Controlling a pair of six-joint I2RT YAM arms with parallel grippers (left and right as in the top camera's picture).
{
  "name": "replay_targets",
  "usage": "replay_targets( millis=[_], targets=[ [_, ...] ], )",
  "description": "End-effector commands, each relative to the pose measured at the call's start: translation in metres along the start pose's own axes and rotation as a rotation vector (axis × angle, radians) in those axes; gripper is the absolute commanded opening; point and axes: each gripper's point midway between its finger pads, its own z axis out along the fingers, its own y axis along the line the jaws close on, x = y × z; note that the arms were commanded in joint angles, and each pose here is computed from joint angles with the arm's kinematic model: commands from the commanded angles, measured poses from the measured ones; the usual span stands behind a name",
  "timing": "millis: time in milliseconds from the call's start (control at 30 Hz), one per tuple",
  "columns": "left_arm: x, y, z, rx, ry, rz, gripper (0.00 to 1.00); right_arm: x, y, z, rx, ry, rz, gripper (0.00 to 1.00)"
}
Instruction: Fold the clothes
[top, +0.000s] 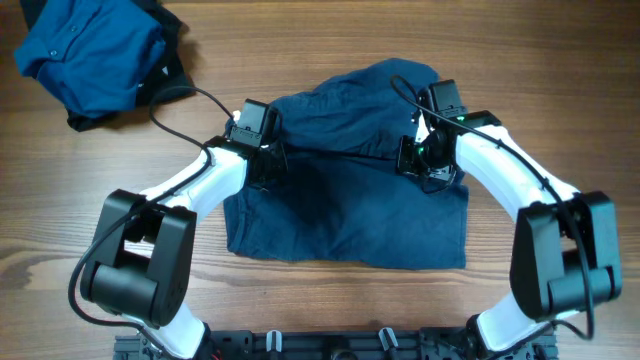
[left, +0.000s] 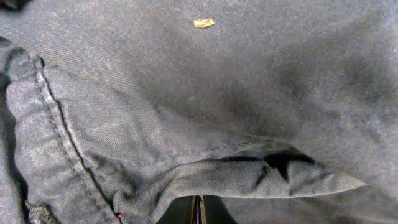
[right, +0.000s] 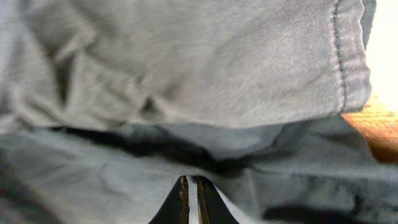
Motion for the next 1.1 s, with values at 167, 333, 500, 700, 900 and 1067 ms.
replay_targets(
  millis=[167,333,500,700,900,1067],
  targets=[
    [-0.001,0.040,0.008,-0.107,0.023,0.001,0.04,0.009,-0.035,0.046,0.121,0.083,0.053,0.04],
    [-0.006,0.056,0.007,-0.142,0.019,-0.019,0.04,0.000,-0.067,0.041,0.207,0.055,0.105,0.04],
    [-0.012,0.076,0.005,-0.186,0.010,-0.047,0.04,-0.008,-0.105,0.030,0.301,0.035,0.175,0.04],
    [-0.013,0.084,0.004,-0.195,0.016,-0.053,0.04,-0.022,-0.119,0.011,0.322,0.031,0.196,0.04],
    [-0.023,0.076,-0.023,-0.175,-0.026,-0.049,0.04,-0.039,-0.107,-0.032,0.320,-0.006,0.198,0.04],
    [-0.041,0.058,-0.083,-0.111,-0.151,-0.036,0.14,-0.038,-0.060,-0.094,0.107,-0.085,0.153,0.04]
  ],
)
